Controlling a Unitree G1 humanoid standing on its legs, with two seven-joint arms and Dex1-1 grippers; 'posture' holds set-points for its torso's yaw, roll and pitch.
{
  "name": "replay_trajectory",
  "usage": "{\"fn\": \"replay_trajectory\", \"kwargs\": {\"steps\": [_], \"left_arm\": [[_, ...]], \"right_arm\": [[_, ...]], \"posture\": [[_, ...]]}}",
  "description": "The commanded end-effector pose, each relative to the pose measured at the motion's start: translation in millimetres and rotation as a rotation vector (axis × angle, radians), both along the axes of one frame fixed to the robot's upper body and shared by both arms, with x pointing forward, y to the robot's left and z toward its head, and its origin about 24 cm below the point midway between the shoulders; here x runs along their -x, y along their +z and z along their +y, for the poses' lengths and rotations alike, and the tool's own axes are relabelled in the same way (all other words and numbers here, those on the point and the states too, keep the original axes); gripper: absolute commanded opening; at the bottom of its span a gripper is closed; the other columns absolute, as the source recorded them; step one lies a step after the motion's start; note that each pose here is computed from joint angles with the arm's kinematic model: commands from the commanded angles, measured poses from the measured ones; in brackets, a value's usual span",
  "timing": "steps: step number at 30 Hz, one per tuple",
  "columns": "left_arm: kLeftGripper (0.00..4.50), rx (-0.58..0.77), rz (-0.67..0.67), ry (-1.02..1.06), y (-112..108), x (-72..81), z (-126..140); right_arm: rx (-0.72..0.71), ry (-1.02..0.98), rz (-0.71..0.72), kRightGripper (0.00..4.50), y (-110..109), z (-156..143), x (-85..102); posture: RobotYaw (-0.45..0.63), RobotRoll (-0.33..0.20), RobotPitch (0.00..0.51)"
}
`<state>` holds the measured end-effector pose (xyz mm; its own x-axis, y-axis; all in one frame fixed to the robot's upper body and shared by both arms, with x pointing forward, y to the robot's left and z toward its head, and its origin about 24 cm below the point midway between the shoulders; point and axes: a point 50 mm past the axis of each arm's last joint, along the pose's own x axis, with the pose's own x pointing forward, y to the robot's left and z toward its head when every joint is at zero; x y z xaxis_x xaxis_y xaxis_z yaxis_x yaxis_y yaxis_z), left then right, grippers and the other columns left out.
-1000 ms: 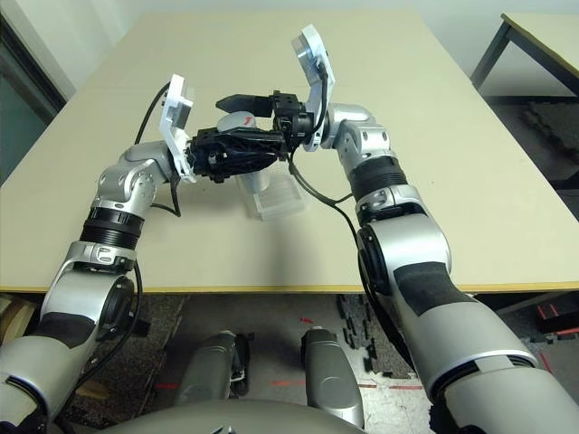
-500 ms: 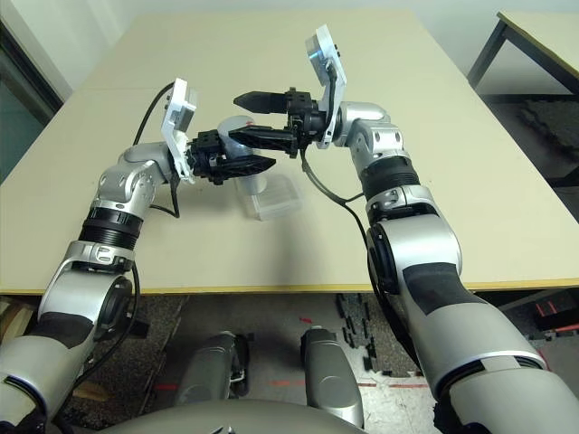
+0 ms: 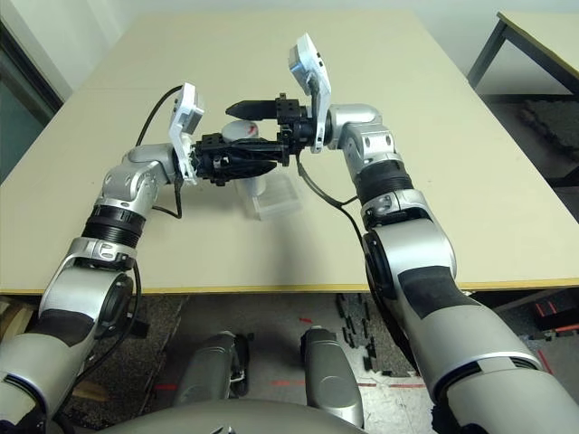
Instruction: Pour the medicine from the bottle into the box.
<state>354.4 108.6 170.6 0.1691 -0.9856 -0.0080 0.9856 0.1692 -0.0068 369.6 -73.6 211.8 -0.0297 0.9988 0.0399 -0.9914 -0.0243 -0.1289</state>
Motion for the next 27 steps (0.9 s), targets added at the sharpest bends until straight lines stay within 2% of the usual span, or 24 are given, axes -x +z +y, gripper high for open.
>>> {"fn": "replay_trajectory", "kwargs": {"steps": [1,19,27], "left_arm": [[2.68,-0.029,-0.018,-0.016,2.6,0.7,-3.8],[2.68,-0.049,-0.028,-0.035,-2.7,5.4,-2.1],[2.68,-0.047,-0.057,-0.017,1.0,4.3,6.9]], "right_arm": [[0.012,-0.01,-0.012,4.5,-0.2,2.9,-0.9],[0.01,-0.072,0.027,4.5,-2.6,-4.2,-6.9],[0.013,-0.114,0.056,4.5,-7.7,-12.7,-9.6]], "posture": [[-0.2,0.0,0.076],[-0.2,0.0,0.088],[-0.19,0.0,0.087]]}}
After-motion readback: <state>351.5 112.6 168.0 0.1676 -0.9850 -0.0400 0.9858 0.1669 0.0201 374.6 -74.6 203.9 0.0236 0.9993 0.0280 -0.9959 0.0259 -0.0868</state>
